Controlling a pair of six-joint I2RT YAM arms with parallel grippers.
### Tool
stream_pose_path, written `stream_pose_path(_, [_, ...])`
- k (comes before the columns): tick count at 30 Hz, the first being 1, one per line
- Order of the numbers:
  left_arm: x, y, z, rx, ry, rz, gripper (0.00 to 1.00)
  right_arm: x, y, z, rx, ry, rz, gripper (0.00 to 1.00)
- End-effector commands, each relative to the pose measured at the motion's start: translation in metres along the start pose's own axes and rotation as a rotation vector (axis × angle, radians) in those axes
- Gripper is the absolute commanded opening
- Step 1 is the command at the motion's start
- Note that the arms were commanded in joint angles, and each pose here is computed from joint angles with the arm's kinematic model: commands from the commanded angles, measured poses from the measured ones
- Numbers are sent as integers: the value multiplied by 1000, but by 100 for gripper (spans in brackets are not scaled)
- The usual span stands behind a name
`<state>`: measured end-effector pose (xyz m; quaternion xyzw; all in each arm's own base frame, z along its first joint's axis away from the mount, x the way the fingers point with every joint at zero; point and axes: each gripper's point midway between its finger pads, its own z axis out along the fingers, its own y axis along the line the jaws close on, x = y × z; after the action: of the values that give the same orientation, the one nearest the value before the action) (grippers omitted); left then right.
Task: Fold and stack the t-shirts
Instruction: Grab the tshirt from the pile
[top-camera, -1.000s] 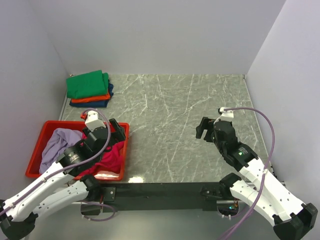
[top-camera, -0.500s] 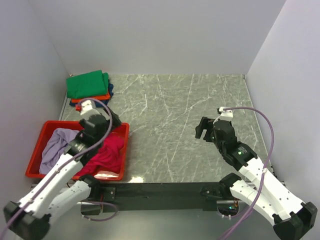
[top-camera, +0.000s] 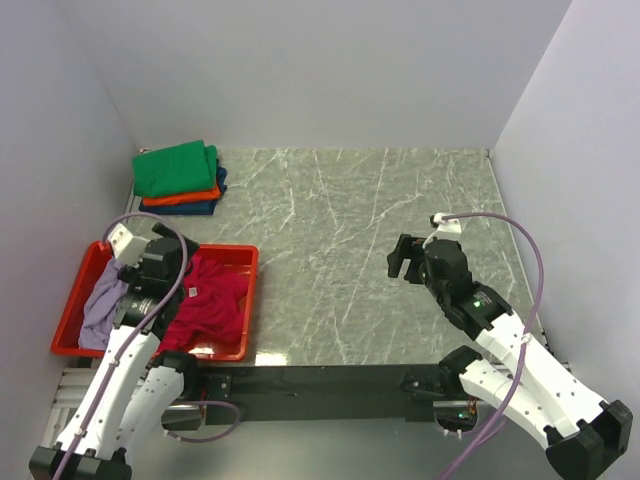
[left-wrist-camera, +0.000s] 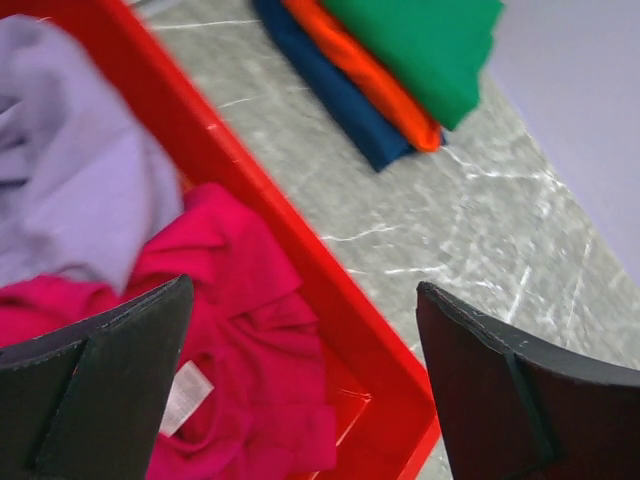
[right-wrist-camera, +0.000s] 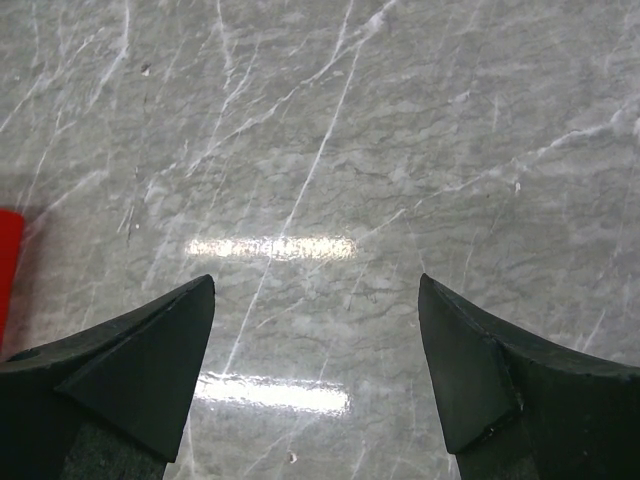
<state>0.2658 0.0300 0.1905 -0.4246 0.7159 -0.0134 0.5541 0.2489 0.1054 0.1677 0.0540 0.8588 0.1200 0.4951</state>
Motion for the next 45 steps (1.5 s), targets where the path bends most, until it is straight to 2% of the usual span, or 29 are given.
stream_pose_path(1, [5, 32, -2, -124, -19, -42, 99, -11, 6, 2, -31, -39, -4, 89])
stream_pose_path(5, [18, 53, -12, -186, 21, -43, 99, -9, 15, 7, -69, -32, 0, 88])
stream_pose_path(11, [21, 53, -17, -192, 54, -45, 99, -3, 20, 8, -102, -13, -8, 89])
stream_pose_path(21, [49, 29, -20, -222, 290, 5, 99, -3, 24, 7, -139, -21, -14, 89])
stream_pose_path(29, [84, 44, -32, -299, 448, 10, 99, 0, 25, 10, -143, -11, -18, 89])
stream_pose_path(37, [63, 56, -48, -389, 403, 19, 99, 4, 26, 16, -142, 12, -19, 89])
stream_pose_path(42, [78, 53, -57, -377, 496, 2, 99, 4, 27, 16, -147, 17, -18, 89])
stream_pose_path(45, [87, 57, -54, -386, 510, 2, 99, 4, 28, 16, -152, 17, -18, 88])
